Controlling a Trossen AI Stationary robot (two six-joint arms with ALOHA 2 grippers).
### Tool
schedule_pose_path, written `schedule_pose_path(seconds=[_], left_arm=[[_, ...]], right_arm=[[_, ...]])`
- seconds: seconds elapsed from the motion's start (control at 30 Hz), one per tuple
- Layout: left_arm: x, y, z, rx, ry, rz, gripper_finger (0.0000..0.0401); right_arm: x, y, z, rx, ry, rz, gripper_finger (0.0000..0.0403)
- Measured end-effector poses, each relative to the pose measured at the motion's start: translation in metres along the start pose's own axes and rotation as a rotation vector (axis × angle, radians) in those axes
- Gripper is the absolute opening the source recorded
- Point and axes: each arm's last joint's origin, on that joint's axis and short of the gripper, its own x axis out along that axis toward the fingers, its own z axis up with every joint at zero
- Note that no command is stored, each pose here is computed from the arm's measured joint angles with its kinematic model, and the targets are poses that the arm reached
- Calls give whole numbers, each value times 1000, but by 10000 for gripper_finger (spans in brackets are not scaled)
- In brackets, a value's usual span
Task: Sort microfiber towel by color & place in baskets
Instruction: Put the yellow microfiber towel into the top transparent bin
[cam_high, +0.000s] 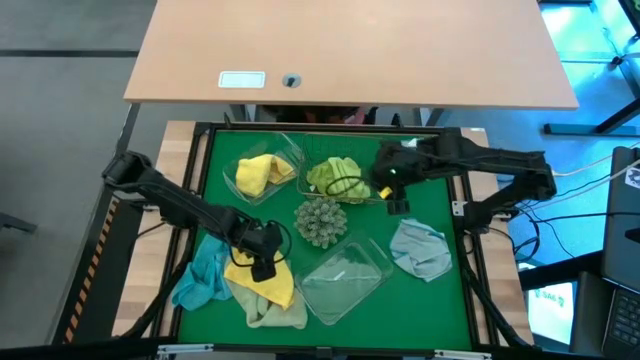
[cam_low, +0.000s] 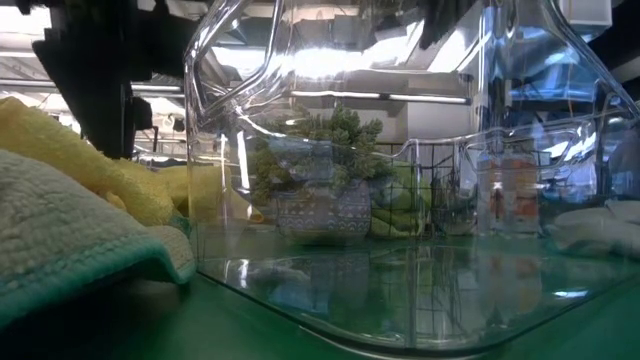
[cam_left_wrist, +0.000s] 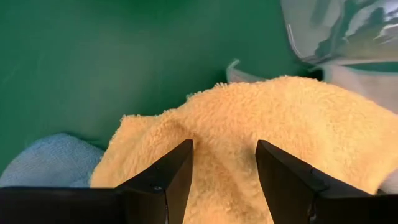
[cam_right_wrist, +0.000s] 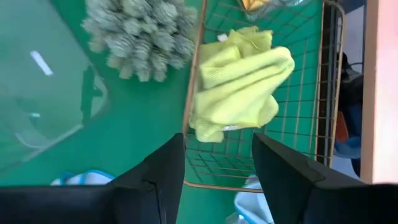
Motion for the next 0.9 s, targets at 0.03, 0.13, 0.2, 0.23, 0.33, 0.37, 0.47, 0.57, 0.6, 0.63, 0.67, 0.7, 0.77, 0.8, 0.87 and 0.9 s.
schedule_pose_path(seconds=[0.03, 0.13, 0.2, 0.23, 0.33, 0.37, 0.47, 0.57, 0.6, 0.63, 0.67, 0.7, 0.77, 0.8, 0.87, 0.9], left_arm=[[3, 0, 0, 0, 2, 2, 169], [9, 0, 0, 0, 17, 19, 169], [12, 0, 0, 1, 24, 26, 168], [13, 0, 0, 1, 24, 27, 166], [12, -1, 0, 2, 20, 24, 153], [12, -1, 0, 2, 19, 23, 147], [12, -1, 1, 2, 18, 17, 125], [12, -1, 1, 3, 19, 14, 100], [12, -1, 1, 3, 19, 13, 92], [12, -1, 1, 3, 18, 11, 84], [12, -1, 1, 3, 18, 11, 77], [12, -1, 1, 6, 17, 10, 69], [12, -2, 1, 9, 17, 10, 53], [12, -1, 1, 9, 17, 10, 45], [12, -2, 1, 9, 16, 7, 27], [10, -2, 1, 9, 16, 1, 18]], right_arm=[[-4, 4, 0, -1, -9, -8, 186], [-11, 16, -2, -3, -12, -38, 186], [-13, 25, -3, -4, 9, -60, 186], [-14, 29, -4, -3, 17, -70, 186], [-18, 40, -7, 1, 49, -109, 186], [-19, 44, -8, 1, 56, -123, 186], [-21, 52, -10, 3, 67, -160, 186], [-25, 60, -12, -1, 68, -179, 186], [-27, 61, -14, -3, 67, -180, 186], [-29, 63, -15, -4, 65, -180, 186], [-31, 63, -16, 2, 59, -179, 186], [-33, 63, -18, 9, 51, -177, 186], [-38, 61, -20, 23, 37, -176, 186], [-42, 60, -22, 31, 26, -176, 186], [-48, 58, -28, 51, 1, -180, 186], [-49, 56, -33, 59, -9, -189, 186]])
